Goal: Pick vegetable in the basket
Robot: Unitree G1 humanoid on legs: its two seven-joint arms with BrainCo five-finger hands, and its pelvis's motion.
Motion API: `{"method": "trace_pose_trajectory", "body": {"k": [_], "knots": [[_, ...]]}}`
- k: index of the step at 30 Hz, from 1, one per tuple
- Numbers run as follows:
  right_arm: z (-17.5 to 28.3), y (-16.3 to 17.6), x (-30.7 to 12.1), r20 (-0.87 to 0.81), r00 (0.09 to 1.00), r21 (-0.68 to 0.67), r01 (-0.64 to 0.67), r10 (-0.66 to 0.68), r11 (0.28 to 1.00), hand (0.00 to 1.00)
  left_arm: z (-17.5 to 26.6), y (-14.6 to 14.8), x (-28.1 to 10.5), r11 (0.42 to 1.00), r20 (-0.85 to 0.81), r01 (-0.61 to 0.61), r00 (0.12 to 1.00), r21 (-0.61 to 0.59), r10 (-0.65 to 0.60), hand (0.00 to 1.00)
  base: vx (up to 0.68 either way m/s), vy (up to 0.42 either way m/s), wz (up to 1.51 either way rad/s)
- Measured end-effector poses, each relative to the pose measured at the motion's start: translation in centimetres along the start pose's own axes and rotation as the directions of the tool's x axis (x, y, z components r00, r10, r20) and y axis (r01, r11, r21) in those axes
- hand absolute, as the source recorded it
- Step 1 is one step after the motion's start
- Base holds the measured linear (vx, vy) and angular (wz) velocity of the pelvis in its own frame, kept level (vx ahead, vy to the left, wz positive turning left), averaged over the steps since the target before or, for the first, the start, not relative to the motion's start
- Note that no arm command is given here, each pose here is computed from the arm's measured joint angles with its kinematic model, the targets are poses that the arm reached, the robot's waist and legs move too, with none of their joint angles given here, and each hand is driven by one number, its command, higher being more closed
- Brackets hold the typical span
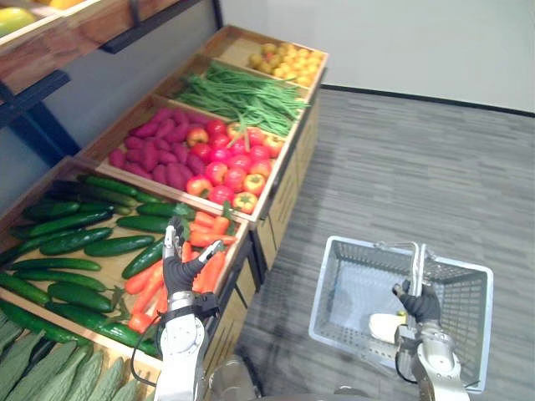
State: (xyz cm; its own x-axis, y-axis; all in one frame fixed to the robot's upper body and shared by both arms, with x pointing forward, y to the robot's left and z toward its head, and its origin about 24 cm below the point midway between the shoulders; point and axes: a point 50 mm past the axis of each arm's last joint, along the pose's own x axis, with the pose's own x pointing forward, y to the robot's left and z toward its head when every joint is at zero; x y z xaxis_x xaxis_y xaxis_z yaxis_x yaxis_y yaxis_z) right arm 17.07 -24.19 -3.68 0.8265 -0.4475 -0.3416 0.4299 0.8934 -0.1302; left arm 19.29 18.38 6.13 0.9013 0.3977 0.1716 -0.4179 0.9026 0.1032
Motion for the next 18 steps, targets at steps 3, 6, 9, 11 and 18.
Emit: {"method": "trace_pose_trajectory", "body": {"k": [3, 6, 9, 11, 18], "knots": [[-0.7, 0.6, -0.4, -0.029, 0.999, 0.009, -0.014, 0.014, 1.000, 1.00, 1.1, 0.4, -0.4, 1.000, 0.045, 0.002, 0.999, 0.009, -0.002, 0.00, 0.27, -0.039, 0.86], [-1.1, 0.9, -0.9, -0.040, 0.999, 0.001, -0.027, 0.027, 1.000, 1.00, 2.3, -0.3, 0.0, 1.000, 0.102, 0.005, 0.995, -0.004, -0.004, 0.00, 0.24, -0.216, 1.03], [-1.4, -0.5, -1.2, -0.049, 0.998, 0.014, 0.042, -0.041, 0.999, 1.00, 3.0, -1.6, 0.2, 0.999, 0.135, 0.037, 0.990, -0.022, -0.034, 0.00, 0.17, -0.229, 1.08], [-2.6, -1.3, -2.2, -0.091, 0.994, 0.012, 0.068, -0.066, 0.998, 1.00, 3.3, -2.1, 0.4, 0.998, 0.157, 0.054, 0.986, -0.023, -0.050, 0.00, 0.23, -0.427, 1.68], [-3.8, -6.4, -3.7, -0.127, 0.971, -0.086, 0.191, -0.201, 0.978, 1.00, 3.1, -3.3, 0.3, 0.995, 0.137, 0.090, 0.987, -0.044, -0.083, 0.00, 0.10, -0.249, 0.75]]}}
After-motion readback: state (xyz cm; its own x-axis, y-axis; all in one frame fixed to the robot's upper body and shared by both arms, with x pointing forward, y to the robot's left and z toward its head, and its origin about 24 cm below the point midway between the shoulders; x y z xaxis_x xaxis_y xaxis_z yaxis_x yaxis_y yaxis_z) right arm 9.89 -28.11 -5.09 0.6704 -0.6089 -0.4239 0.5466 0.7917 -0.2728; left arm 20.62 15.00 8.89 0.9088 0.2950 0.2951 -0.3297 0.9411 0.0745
